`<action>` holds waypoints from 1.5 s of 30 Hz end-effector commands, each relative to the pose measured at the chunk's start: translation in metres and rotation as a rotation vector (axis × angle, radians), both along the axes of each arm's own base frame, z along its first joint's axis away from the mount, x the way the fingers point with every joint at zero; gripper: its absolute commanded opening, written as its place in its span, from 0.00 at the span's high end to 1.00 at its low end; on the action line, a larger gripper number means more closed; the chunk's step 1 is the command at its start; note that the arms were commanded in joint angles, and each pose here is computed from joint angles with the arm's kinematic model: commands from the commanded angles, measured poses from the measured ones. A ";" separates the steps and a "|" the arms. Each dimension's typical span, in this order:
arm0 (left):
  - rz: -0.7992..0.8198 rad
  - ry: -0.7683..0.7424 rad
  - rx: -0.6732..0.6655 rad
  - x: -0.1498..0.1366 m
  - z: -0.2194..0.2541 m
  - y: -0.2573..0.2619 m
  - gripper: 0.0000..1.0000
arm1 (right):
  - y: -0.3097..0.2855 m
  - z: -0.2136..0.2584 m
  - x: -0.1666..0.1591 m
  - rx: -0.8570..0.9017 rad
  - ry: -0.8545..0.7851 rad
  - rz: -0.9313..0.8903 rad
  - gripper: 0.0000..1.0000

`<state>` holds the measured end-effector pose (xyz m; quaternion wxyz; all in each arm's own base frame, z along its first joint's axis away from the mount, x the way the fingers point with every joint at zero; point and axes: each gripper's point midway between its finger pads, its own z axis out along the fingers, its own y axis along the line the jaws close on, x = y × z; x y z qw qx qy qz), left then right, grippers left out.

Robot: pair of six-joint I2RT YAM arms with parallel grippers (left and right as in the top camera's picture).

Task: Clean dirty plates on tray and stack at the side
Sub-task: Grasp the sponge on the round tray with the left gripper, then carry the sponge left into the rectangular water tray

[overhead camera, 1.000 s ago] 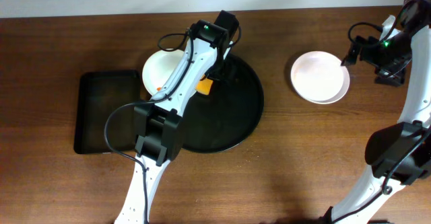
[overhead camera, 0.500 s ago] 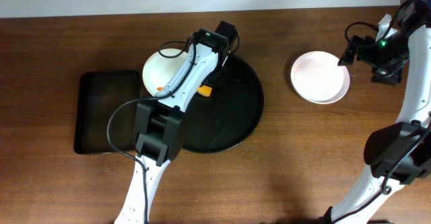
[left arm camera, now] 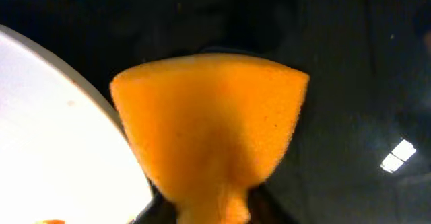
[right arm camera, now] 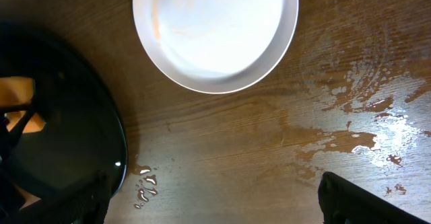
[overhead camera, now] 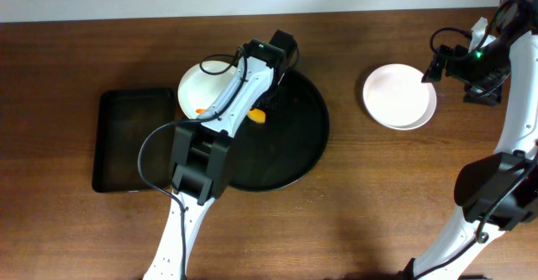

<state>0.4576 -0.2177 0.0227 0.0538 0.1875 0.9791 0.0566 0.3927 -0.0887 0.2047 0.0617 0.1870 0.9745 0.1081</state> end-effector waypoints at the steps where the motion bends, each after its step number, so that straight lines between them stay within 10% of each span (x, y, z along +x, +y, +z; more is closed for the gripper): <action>1: 0.002 -0.040 -0.023 0.011 0.026 -0.004 0.93 | 0.004 0.006 0.000 0.003 -0.019 0.017 0.01; 9: 0.099 -0.259 -0.178 0.023 0.187 0.040 1.00 | 0.060 0.010 0.004 0.099 -0.025 0.127 0.01; 15: 0.299 -0.194 -0.462 0.044 0.198 0.126 1.00 | 0.202 0.013 0.041 0.082 -0.205 0.488 0.01; 24: 0.489 -0.221 -0.460 0.042 0.206 0.226 1.00 | 0.396 -0.069 0.095 -0.015 -0.487 0.884 0.01; 35: 0.639 0.179 -0.274 -0.037 0.113 0.280 1.00 | 0.431 -0.169 0.120 0.024 -0.488 0.915 0.01; 37: 0.653 0.216 -0.224 -0.046 0.101 0.288 1.00 | 0.433 -0.179 0.123 0.025 -0.491 0.915 0.14; 40: 0.667 0.239 -0.204 -0.050 0.088 0.291 1.00 | 0.433 -0.177 0.123 0.026 -0.494 0.915 0.61; 45: 0.686 0.257 -0.200 -0.051 0.066 0.291 1.00 | 0.434 -0.176 0.122 0.026 -0.493 0.917 0.50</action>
